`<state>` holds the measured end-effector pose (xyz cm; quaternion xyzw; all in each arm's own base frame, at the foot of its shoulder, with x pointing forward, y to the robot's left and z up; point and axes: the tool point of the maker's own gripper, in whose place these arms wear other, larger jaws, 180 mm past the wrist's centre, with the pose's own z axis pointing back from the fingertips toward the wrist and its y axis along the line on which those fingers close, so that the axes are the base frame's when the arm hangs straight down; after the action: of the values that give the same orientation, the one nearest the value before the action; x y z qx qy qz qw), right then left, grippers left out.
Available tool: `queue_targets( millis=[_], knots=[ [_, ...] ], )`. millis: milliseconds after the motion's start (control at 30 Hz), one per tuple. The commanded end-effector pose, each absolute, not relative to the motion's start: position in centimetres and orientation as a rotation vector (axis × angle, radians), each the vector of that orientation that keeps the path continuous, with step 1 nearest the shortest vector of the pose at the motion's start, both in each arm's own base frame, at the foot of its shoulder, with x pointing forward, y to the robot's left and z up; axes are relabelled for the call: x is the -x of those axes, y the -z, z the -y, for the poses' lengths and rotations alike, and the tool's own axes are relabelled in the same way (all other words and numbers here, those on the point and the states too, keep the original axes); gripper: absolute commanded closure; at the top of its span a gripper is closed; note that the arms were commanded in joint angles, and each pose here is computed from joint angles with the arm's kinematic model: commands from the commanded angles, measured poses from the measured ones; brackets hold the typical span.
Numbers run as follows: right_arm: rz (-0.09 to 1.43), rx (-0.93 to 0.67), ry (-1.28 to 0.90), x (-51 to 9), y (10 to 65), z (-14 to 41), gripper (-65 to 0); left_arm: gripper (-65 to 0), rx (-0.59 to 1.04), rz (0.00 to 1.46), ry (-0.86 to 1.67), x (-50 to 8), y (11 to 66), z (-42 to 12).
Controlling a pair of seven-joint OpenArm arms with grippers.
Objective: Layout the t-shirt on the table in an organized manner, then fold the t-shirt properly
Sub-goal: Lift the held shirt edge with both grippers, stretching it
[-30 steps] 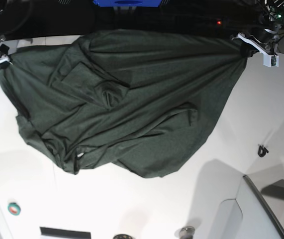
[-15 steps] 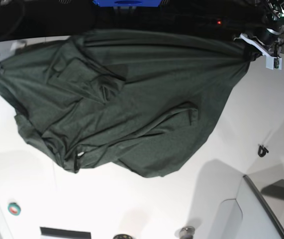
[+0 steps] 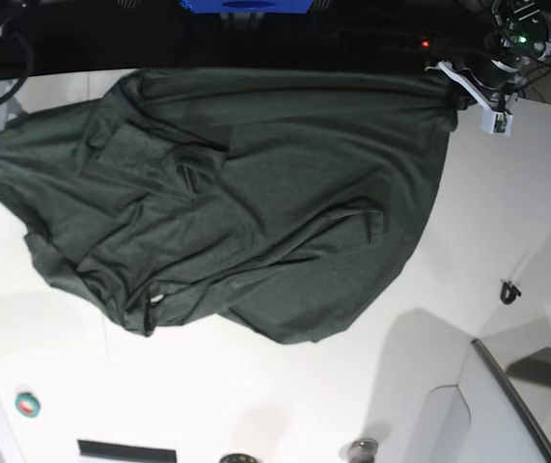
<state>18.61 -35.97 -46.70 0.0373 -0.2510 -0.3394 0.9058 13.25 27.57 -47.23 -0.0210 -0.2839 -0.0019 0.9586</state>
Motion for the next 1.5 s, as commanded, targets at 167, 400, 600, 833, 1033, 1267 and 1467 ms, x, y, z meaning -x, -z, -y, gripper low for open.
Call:
queue_targets(
  millis=[167, 400, 600, 833, 1033, 1267, 1467],
  knots=[
    [0.574, -0.075, 0.702, -20.4, 45.2, 36.8, -8.0, 0.0, 0.058, 0.594, 0.04, -13.8, 46.9, -26.9],
    [0.617, -0.085, 0.609, -19.6, 44.2, 34.7, -35.4, 0.0, 0.092, 0.581, 0.06, -13.6, 47.4, -25.3],
    [0.65, -0.16, 0.417, -16.9, 43.2, 27.2, -32.1, 0.0, 0.089, 0.588, 0.057, -13.9, 47.4, -25.3],
    [0.474, -0.329, 0.204, -14.6, 45.9, 17.6, -31.8, 0.0, 0.089, 0.59, 0.059, -14.0, 47.3, -25.2],
    [0.446, -0.354, 0.18, -13.8, 46.3, 16.1, -31.4, 0.0, 0.086, 0.59, 0.06, -14.0, 47.3, -25.4],
    [0.417, -0.353, 0.188, -12.4, 46.8, 16.0, -31.4, 0.0, 0.084, 0.586, 0.062, -13.9, 47.3, -25.5],
    [0.428, -0.353, 0.247, -12.2, 47.8, 16.1, -32.1, 0.0, 0.084, 0.586, 0.062, -13.9, 47.3, -25.5]
  ],
)
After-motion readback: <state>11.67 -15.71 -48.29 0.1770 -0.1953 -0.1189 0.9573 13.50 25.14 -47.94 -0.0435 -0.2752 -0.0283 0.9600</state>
